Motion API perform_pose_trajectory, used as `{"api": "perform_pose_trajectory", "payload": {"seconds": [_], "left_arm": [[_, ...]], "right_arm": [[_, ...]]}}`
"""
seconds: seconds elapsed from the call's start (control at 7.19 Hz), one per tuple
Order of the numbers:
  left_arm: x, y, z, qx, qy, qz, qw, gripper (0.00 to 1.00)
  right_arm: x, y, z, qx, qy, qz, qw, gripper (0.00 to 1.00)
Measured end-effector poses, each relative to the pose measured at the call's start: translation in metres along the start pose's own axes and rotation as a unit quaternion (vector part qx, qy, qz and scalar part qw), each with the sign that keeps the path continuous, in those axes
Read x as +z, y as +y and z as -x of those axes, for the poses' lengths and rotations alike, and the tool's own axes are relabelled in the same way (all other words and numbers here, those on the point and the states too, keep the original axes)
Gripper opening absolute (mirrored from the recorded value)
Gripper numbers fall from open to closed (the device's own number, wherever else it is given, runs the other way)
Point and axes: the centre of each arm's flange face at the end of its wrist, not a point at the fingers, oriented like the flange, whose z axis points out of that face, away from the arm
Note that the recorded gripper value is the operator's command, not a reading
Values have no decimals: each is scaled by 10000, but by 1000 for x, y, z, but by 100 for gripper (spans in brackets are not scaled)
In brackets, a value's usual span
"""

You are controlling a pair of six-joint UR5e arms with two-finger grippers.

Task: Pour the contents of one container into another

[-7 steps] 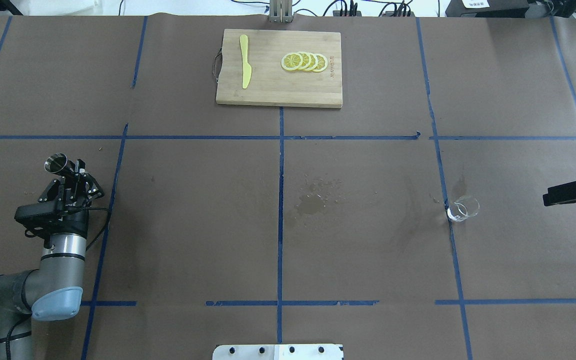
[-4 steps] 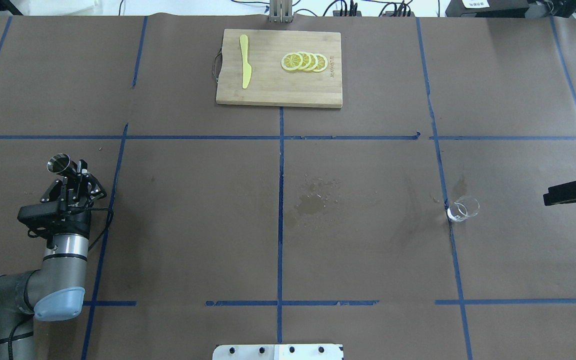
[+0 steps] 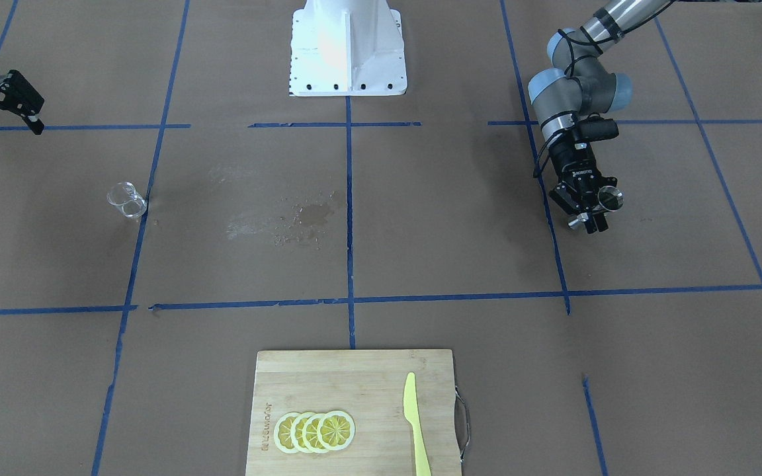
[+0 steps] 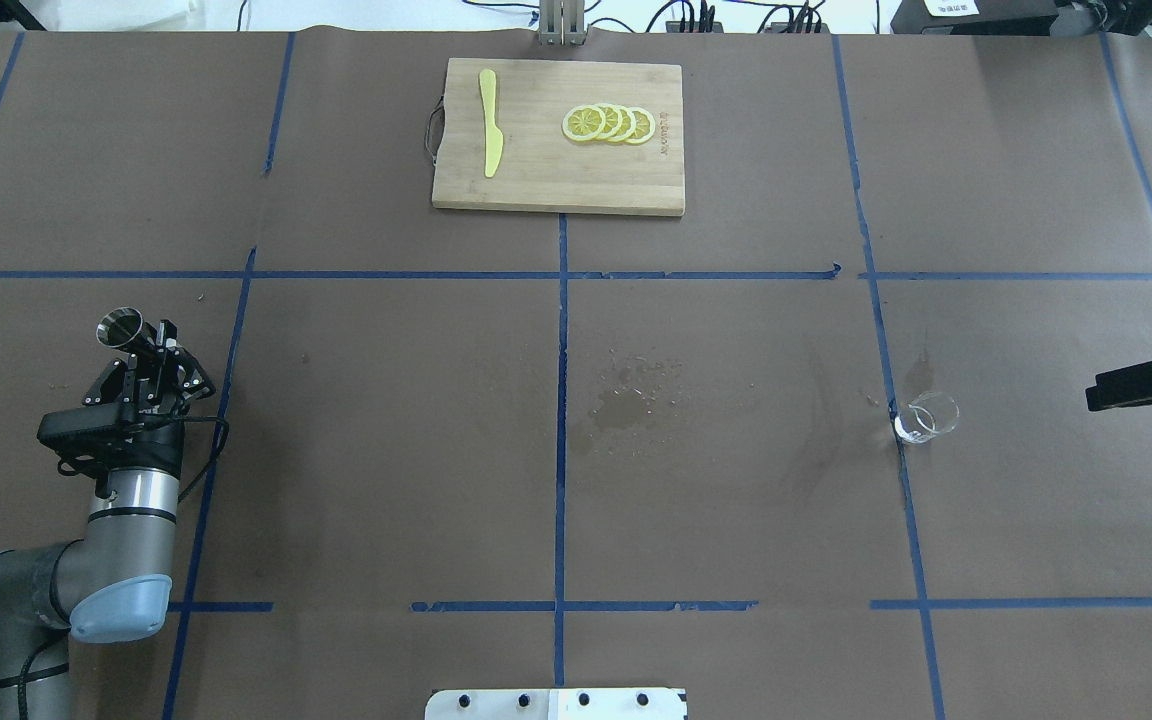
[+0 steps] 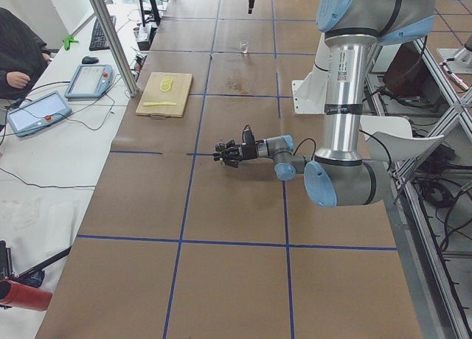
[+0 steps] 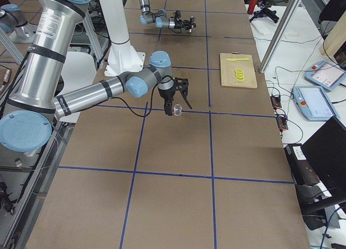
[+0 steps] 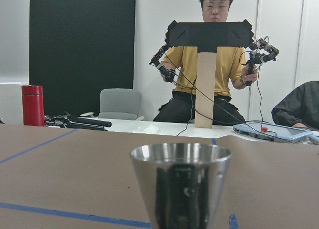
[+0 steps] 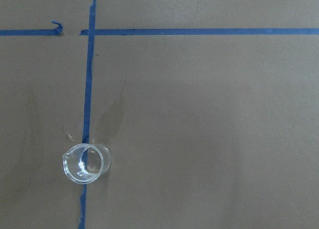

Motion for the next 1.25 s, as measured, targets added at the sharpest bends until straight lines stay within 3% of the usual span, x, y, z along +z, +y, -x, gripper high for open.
{"api": "perform_pose_trajectory", "payload": {"seconds": [0.14, 0.42, 0.97, 1.25], "left_arm": [[0, 0, -1, -2, 1, 0, 10000, 14], [0, 0, -3, -8, 3, 4, 10000, 25], [-4, 4, -5, 5, 31, 38, 10000, 25], [-7, 6, -7, 1, 59, 65, 10000, 32]], "right_arm": [[0, 0, 0, -2, 0, 2, 10000, 100], [0, 0, 0, -4, -4, -1, 10000, 100], [0, 0, 0, -3, -7, -7, 10000, 100], [0, 0, 0, -4, -5, -4, 10000, 100]]}}
